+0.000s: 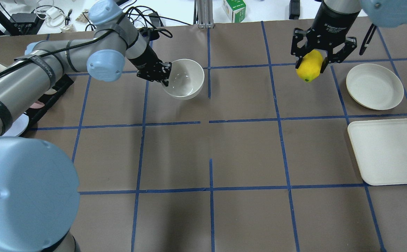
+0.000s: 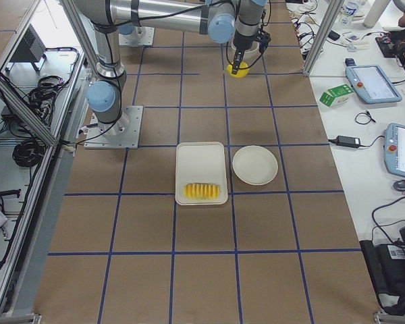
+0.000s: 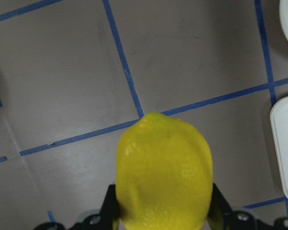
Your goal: Place bowl and put lemon in it
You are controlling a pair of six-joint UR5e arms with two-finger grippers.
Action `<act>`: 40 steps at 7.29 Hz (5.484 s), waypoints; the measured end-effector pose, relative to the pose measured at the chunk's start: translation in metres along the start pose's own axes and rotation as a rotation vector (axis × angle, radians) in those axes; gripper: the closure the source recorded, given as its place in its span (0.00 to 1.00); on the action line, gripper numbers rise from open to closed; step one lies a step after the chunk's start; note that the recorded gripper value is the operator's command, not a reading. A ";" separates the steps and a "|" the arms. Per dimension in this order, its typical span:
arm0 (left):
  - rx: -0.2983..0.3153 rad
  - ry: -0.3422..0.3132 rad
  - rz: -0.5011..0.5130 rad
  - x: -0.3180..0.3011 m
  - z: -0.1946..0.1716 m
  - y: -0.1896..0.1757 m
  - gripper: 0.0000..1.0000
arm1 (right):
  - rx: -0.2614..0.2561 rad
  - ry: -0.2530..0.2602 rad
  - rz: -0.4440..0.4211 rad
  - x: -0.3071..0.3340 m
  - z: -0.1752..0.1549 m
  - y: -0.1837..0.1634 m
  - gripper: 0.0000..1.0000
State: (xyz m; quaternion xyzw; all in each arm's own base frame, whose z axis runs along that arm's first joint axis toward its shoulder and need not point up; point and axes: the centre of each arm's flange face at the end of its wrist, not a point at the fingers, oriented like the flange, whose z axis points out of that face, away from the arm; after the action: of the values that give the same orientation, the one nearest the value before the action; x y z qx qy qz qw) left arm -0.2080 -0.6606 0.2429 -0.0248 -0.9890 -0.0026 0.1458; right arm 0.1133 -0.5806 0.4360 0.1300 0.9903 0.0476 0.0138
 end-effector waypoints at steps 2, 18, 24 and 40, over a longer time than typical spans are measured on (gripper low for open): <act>-0.028 -0.004 -0.015 0.043 0.021 0.025 1.00 | -0.010 -0.004 -0.022 -0.024 0.007 0.010 1.00; 0.021 -0.057 -0.108 -0.038 -0.084 0.051 0.00 | -0.006 -0.038 -0.185 -0.192 0.124 0.032 1.00; 0.018 -0.261 -0.095 0.001 -0.268 0.100 0.00 | -0.025 -0.061 -0.217 -0.230 0.199 0.058 0.02; -0.001 -0.331 -0.090 -0.002 -0.251 0.103 0.00 | 0.056 0.041 -0.177 0.009 -0.070 0.126 0.00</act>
State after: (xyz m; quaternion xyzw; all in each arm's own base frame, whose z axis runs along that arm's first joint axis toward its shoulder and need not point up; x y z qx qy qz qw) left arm -0.1281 -0.5606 0.4823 0.0191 -0.9996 -0.0053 -0.0193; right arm 0.1345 -0.4634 0.5183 0.0414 0.9989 0.0212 -0.0059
